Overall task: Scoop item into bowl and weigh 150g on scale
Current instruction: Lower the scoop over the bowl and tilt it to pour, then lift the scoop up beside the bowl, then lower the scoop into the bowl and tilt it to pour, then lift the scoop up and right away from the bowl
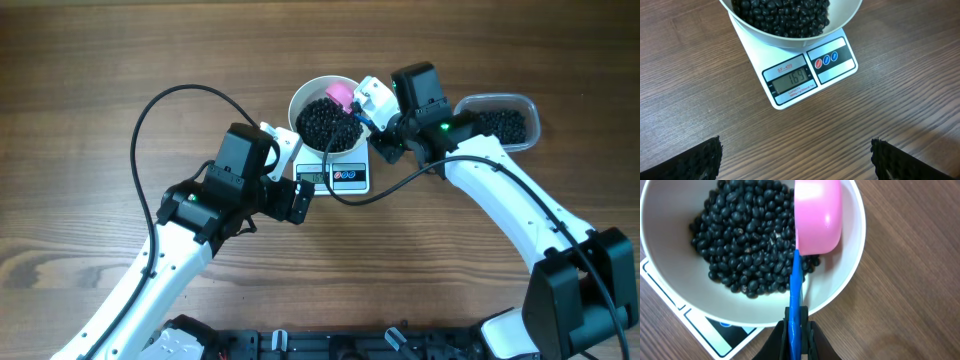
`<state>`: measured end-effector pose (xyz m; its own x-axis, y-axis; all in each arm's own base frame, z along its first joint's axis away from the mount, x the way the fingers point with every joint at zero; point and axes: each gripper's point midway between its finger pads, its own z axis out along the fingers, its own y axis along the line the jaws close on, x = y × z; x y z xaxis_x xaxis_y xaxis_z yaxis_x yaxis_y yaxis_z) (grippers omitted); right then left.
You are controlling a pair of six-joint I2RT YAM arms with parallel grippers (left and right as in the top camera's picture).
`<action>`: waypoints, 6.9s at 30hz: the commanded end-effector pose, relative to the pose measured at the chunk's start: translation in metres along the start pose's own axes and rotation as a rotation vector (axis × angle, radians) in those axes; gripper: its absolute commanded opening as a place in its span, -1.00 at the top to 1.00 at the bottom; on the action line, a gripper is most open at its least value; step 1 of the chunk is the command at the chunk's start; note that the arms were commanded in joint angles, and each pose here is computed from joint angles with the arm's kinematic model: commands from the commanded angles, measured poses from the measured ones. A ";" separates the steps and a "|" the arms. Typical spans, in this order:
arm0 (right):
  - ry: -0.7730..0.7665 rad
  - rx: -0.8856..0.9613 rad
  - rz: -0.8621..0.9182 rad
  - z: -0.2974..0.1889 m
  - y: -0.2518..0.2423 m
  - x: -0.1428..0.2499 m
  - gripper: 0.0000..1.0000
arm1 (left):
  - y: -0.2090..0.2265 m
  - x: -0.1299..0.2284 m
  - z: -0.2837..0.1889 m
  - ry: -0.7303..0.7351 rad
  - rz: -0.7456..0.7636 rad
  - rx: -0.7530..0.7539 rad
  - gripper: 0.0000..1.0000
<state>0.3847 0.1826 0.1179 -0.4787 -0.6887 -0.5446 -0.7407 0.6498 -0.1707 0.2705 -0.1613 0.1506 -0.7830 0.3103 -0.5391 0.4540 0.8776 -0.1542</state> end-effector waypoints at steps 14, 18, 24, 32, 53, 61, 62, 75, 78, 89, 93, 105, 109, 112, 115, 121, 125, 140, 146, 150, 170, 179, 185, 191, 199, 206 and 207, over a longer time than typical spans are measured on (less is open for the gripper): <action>-0.049 -0.187 -0.059 0.000 0.047 -0.015 0.91 | -0.001 -0.007 -0.003 -0.017 0.003 -0.004 -1.00; -0.050 -0.240 -0.048 -0.002 0.057 -0.014 0.91 | -0.001 -0.007 -0.003 -0.017 0.003 -0.004 -1.00; -0.061 -0.298 0.033 -0.004 0.066 -0.017 0.91 | -0.001 -0.007 -0.003 -0.017 0.003 -0.004 -1.00; -0.072 -0.330 0.120 -0.006 0.068 -0.021 0.91 | -0.001 -0.007 -0.003 -0.017 0.003 -0.004 -1.00; -0.234 -0.511 0.677 -0.040 -0.011 -0.019 0.83 | -0.001 -0.007 -0.003 -0.017 0.003 -0.004 -1.00; -0.209 -0.417 0.679 -0.032 -0.023 -0.011 0.91 | -0.001 -0.007 -0.003 -0.017 0.003 -0.004 -1.00; -0.211 -0.416 0.678 -0.032 -0.023 -0.011 0.91 | -0.001 -0.007 -0.003 -0.017 0.003 -0.004 -1.00; -0.285 -0.585 0.646 -0.049 -0.004 -0.030 0.92 | -0.001 -0.007 -0.003 -0.017 0.003 -0.004 -1.00; -0.281 -0.587 0.648 -0.049 -0.003 -0.029 0.92 | -0.001 -0.007 -0.003 -0.017 0.003 -0.004 -1.00; -0.128 -0.465 0.602 -0.033 -0.002 0.008 0.91 | -0.001 -0.007 -0.003 -0.017 0.003 -0.004 -1.00; -0.102 -0.404 0.602 -0.029 -0.009 0.015 0.91 | -0.001 -0.007 -0.003 -0.017 0.003 -0.004 -1.00; -0.090 -0.297 0.603 -0.022 -0.027 0.020 0.91 | -0.001 -0.007 -0.003 -0.017 0.003 -0.004 -1.00; -0.125 -0.359 0.608 -0.026 -0.019 0.009 0.91 | -0.001 -0.007 -0.003 -0.017 0.003 -0.004 -1.00; -0.143 -0.358 0.599 -0.025 -0.017 0.002 0.91 | -0.001 -0.007 -0.003 -0.017 0.003 -0.004 -1.00; -0.162 -0.371 0.583 -0.023 -0.008 -0.010 0.91 | -0.001 -0.007 -0.003 -0.017 0.003 -0.004 -1.00; -0.160 -0.404 0.527 -0.011 0.014 -0.023 0.91 | -0.001 -0.007 -0.003 -0.017 0.003 -0.004 -1.00; -0.150 -0.404 0.545 -0.005 0.015 -0.022 0.91 | -0.001 -0.007 -0.003 -0.017 0.003 -0.004 -1.00; -0.199 -0.403 0.487 0.001 0.023 -0.040 0.91 | -0.001 -0.007 -0.003 -0.017 0.003 -0.004 -1.00; -0.200 -0.404 0.485 0.002 0.023 -0.040 0.92 | -0.001 -0.007 -0.003 -0.017 0.003 -0.004 -1.00; -0.198 -0.406 0.489 0.002 0.024 -0.040 0.91 | -0.001 -0.007 -0.003 -0.017 0.003 -0.004 -1.00; -0.206 -0.480 0.503 -0.004 0.035 -0.044 0.91 | -0.001 -0.007 -0.003 -0.017 0.003 -0.004 -1.00; -0.204 -0.493 0.485 -0.003 0.043 -0.047 0.91 | -0.001 -0.007 -0.003 -0.017 0.003 -0.004 -1.00; -0.209 -0.491 0.476 -0.003 0.045 -0.049 0.91 | -0.001 -0.007 -0.003 -0.017 0.003 -0.004 -1.00; -0.213 -0.489 0.475 -0.003 0.044 -0.050 0.91 | -0.001 -0.007 -0.003 -0.017 0.003 -0.004 -1.00; -0.220 -0.486 0.474 -0.005 0.043 -0.051 0.91 | -0.001 -0.007 -0.003 -0.017 0.003 -0.004 -1.00; -0.273 -0.463 0.458 -0.022 0.034 -0.061 0.91 | -0.001 -0.007 -0.003 -0.017 0.003 -0.004 -1.00; -0.282 -0.456 0.460 -0.026 0.031 -0.061 0.92 | -0.001 -0.007 -0.003 -0.017 0.003 -0.004 -1.00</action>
<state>0.3753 0.2385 0.1396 -0.7344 -0.2528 -0.6298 -0.6185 0.6313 0.4678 0.2706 -0.1610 0.1507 -0.7827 0.3101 -0.5396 0.4532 0.8783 -0.1526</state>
